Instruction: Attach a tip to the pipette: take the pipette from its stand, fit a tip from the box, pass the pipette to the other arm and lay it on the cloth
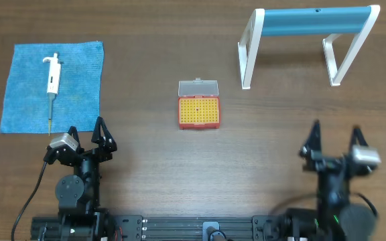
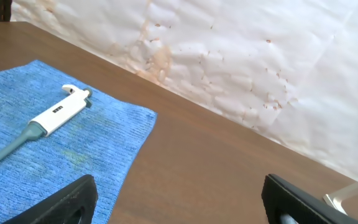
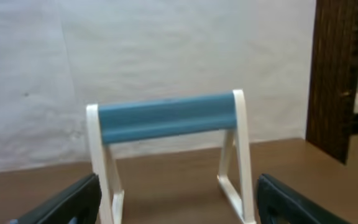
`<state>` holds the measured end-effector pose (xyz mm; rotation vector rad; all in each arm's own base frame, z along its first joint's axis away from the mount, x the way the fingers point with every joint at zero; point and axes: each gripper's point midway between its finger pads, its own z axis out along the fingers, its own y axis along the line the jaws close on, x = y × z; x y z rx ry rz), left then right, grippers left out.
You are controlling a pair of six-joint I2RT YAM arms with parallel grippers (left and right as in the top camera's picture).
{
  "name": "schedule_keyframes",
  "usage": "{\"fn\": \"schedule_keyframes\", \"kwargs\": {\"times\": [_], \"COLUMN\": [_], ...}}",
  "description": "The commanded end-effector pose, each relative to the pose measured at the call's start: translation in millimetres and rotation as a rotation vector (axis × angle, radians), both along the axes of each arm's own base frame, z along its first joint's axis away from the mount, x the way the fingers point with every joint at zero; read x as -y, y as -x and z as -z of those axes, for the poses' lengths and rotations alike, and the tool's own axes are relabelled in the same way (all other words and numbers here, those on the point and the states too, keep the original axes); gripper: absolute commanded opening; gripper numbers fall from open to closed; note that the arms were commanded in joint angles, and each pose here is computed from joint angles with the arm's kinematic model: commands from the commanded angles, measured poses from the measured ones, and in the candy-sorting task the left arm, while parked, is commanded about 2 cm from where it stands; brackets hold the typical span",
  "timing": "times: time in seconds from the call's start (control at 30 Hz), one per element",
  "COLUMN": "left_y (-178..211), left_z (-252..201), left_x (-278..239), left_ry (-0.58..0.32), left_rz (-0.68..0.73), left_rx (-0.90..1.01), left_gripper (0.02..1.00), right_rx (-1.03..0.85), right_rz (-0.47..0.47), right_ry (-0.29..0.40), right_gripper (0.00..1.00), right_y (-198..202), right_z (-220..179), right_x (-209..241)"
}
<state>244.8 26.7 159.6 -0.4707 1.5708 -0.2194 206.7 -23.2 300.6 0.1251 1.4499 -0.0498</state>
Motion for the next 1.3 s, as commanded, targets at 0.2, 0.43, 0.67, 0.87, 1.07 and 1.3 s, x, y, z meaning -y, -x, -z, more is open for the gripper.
{"fn": "schedule_keyframes", "kwargs": {"times": [0.2,0.43,0.67,0.87,1.07,1.3], "left_y": [0,0,0,0,0,0], "left_z": [1,1,1,1,1,1], "left_x": [0,0,0,0,0,0], "left_ry": [-0.016,-0.016,-0.016,-0.016,-0.016,-0.016], "left_rz": [0.003,0.003,0.003,0.003,0.003,0.003], "left_rx": [-0.003,-0.003,-0.003,-0.003,-0.003,-0.003], "left_gripper": [0.858,0.858,0.858,0.858,0.858,0.858], "right_rx": [-0.108,-0.217,-0.217,-0.217,-0.217,-0.217], "right_rz": [-0.139,-0.172,-0.175,-0.176,-0.176,-0.176], "right_ry": [-0.01,-0.011,-0.012,-0.012,-0.012,-0.012], "right_gripper": [0.807,0.807,0.805,0.805,0.807,0.805], "right_y": [-39,-37,-37,-37,-37,-37], "right_z": [116,144,144,144,144,144], "right_x": [-26,-34,-35,-35,-35,-35]}}
